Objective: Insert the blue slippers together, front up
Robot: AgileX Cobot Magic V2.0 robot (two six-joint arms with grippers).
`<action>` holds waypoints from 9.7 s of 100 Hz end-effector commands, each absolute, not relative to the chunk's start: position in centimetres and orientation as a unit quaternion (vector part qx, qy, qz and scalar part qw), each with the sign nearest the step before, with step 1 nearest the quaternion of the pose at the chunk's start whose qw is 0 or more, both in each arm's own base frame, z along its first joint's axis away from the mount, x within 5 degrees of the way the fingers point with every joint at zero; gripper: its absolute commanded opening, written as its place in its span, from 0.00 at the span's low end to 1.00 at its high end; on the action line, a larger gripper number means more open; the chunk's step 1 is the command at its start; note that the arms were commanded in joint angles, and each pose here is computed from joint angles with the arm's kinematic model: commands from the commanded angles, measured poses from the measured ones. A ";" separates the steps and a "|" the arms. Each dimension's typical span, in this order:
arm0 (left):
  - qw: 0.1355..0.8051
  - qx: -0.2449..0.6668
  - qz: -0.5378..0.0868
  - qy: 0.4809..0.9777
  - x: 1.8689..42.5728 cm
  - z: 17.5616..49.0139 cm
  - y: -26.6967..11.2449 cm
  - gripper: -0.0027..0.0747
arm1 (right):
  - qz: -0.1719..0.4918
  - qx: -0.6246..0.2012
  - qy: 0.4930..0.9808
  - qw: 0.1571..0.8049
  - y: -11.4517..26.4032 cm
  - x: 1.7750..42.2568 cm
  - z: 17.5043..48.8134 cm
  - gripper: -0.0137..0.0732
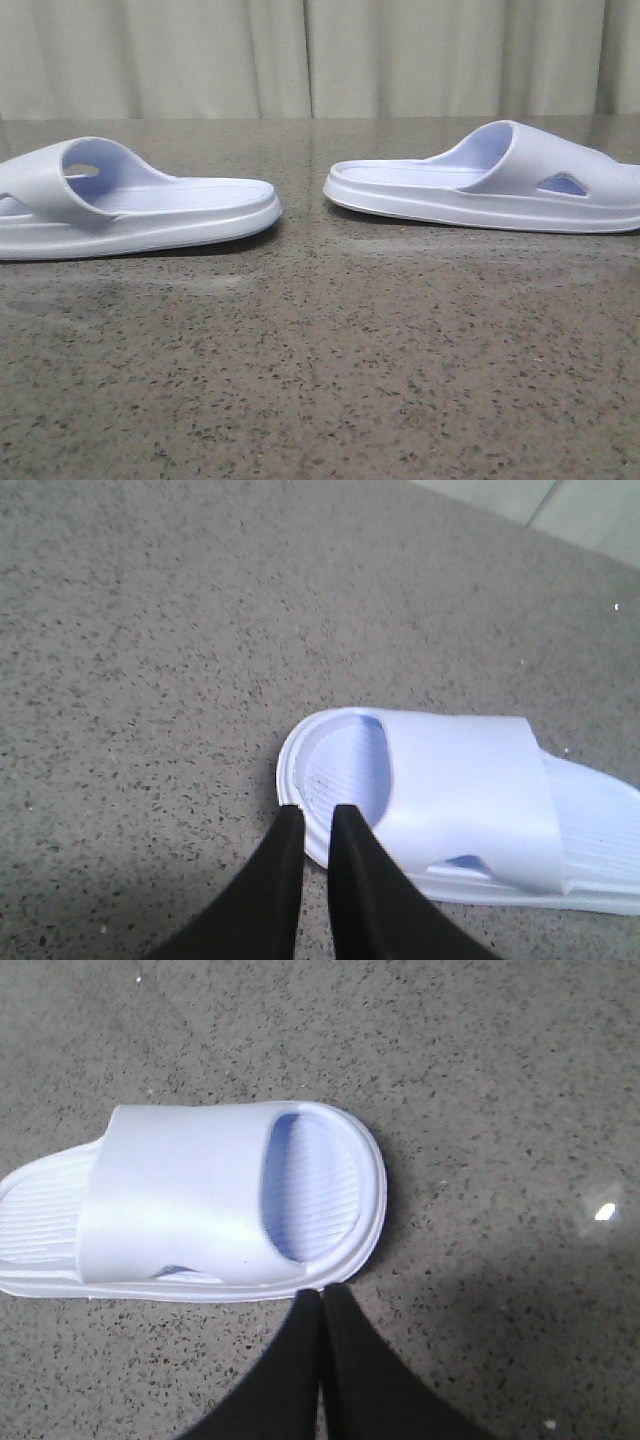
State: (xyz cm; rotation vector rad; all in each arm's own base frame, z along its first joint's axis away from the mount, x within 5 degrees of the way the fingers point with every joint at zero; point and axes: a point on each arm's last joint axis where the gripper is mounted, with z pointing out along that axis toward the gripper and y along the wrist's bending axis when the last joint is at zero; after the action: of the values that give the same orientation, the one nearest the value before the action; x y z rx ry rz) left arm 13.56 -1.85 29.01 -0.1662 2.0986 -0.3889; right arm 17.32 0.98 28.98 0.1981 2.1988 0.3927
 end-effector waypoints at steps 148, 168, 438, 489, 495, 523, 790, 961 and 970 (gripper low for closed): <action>0.443 -0.076 -0.232 0.863 18.3 28.3 -3.0 0.58 | 0.325 0.066 0.890 0.313 -3.4 28.8 25.0 0.54; 0.445 -0.076 -0.230 0.862 18.4 28.3 -2.9 0.58 | 0.344 0.067 0.890 0.292 -3.3 29.3 23.9 0.53; 0.286 -0.027 -0.500 0.817 27.9 25.8 2.2 0.06 | 0.511 0.037 0.761 0.399 -3.4 27.0 30.6 0.04; 0.301 -0.034 -0.525 0.795 28.2 26.4 1.8 0.06 | 0.506 -0.041 0.785 0.356 1.5 27.4 29.9 0.04; 0.300 -0.032 -0.527 0.794 28.3 26.4 1.6 0.06 | 0.499 -0.040 0.788 0.357 1.8 27.6 29.8 0.04; 0.290 -0.013 -0.545 0.787 28.5 26.7 -0.3 0.06 | 0.480 -0.023 0.795 0.371 2.2 28.1 29.6 0.04; 0.318 -0.021 -0.560 0.765 29.2 27.3 -1.7 0.06 | 0.546 -0.102 0.748 0.363 1.5 32.1 29.6 0.25; 0.622 0.203 -0.137 0.744 22.4 38.7 -6.1 0.05 | 0.280 -0.178 0.779 0.532 8.7 25.2 36.0 0.07; 0.630 0.193 -0.118 0.743 21.3 38.0 -5.7 0.05 | 0.248 -0.151 0.782 0.552 8.4 23.8 35.2 0.07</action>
State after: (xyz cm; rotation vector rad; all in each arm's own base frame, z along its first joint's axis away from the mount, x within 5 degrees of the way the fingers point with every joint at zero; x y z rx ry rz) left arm 22.40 -6.21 37.07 0.5212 1.7664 -0.3304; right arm 25.34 9.02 34.03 -0.4595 1.9264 0.6780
